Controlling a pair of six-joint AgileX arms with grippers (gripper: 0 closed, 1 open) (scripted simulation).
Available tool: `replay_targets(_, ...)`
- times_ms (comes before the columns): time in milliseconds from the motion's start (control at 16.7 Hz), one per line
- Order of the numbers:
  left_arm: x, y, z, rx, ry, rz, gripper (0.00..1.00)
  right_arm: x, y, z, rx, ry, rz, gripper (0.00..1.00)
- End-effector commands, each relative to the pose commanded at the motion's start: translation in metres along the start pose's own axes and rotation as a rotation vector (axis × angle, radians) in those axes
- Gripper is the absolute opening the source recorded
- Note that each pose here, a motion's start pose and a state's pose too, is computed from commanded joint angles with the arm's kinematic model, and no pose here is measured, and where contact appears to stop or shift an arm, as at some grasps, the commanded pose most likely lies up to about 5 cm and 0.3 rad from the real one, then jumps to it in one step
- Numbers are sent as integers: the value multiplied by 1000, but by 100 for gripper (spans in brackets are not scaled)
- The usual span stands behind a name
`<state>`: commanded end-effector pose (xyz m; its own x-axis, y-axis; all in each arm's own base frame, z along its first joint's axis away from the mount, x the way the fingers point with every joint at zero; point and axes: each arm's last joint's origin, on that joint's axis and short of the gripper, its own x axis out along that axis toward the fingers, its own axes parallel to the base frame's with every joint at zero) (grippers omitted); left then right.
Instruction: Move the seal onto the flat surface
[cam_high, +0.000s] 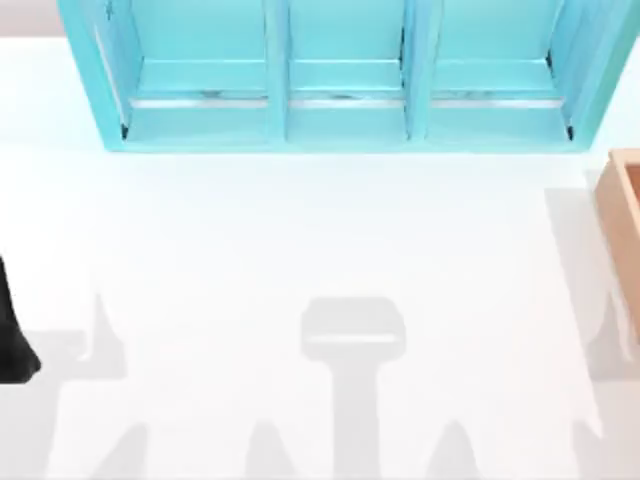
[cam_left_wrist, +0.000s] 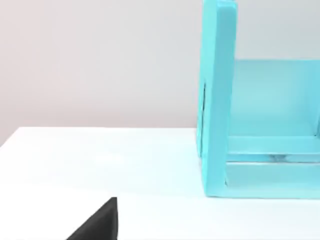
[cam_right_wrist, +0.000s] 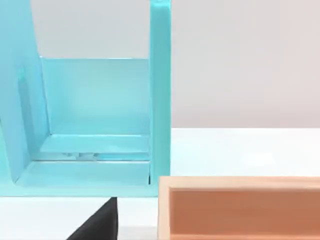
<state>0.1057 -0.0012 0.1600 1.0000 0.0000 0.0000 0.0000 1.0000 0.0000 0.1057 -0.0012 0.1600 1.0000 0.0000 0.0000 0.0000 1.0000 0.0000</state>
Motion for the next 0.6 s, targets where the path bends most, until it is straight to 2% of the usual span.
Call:
replay_targets(300,0,0,0,0,0,0,100,0,-2,11,-19,64,-18,100)
replay_targets(480,0,0,0,0,0,0,100,4,-6,37,-56,215,-48,100)
replay_targets(600,0,0,0,0,0,0,100,13,-10,57,-79,370,-69,100)
